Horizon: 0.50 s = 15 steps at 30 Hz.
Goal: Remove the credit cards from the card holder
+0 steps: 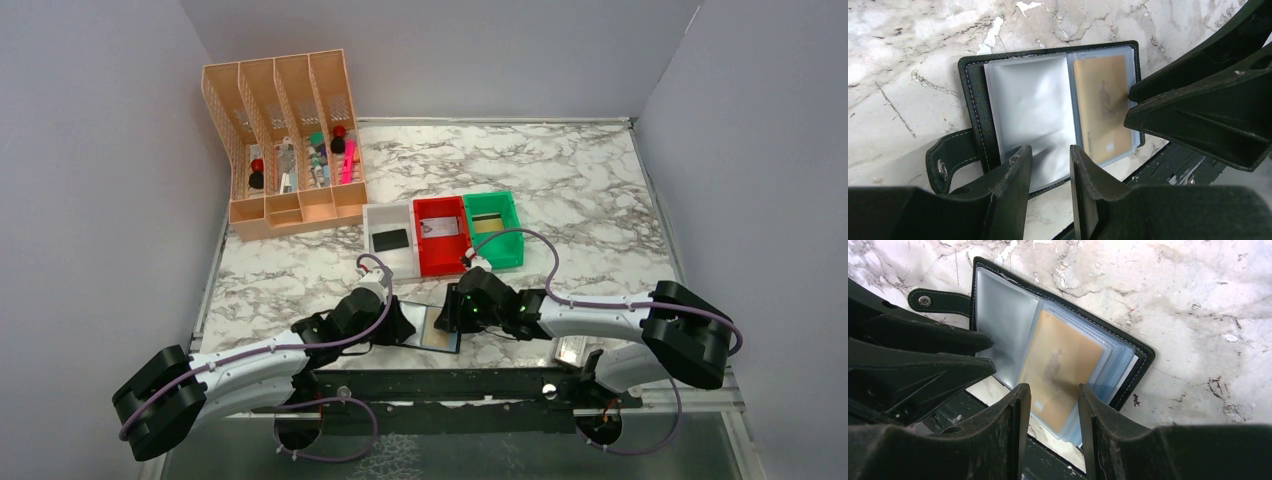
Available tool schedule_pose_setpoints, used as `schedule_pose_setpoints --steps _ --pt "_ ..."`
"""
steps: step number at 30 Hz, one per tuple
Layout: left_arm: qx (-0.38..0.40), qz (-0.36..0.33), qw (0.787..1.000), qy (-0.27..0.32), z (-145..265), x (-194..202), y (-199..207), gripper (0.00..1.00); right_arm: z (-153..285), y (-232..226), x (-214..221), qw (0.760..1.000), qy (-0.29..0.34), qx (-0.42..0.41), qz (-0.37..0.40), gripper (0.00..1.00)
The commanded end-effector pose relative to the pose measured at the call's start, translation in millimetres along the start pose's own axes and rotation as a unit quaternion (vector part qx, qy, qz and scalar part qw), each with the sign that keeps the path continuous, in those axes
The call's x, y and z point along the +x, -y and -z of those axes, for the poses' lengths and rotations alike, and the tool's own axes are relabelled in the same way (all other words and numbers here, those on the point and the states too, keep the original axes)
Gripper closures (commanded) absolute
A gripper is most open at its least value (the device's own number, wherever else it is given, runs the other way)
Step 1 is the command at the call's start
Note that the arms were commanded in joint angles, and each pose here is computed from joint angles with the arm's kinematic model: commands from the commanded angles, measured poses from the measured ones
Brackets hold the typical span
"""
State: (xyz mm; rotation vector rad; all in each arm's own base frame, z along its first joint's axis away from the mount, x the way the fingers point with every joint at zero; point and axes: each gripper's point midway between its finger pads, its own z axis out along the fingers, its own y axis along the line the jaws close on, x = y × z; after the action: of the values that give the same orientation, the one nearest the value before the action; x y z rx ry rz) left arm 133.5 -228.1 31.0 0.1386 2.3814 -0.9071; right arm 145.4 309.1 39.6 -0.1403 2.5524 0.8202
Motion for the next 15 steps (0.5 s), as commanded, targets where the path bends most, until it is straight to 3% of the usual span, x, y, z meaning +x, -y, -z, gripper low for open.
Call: schedule_pose_setpoints --steps 1,15 --pt "-0.004 -0.004 1.000 -0.024 2.3 12.3 -4.1 0.63 -0.6 9.9 4.3 1.000 -0.008 0.022 0.004 0.55" --pt "-0.005 -0.007 1.000 -0.024 1.1 9.6 -1.8 0.63 4.1 11.5 6.8 1.000 -0.010 0.018 0.009 0.55"
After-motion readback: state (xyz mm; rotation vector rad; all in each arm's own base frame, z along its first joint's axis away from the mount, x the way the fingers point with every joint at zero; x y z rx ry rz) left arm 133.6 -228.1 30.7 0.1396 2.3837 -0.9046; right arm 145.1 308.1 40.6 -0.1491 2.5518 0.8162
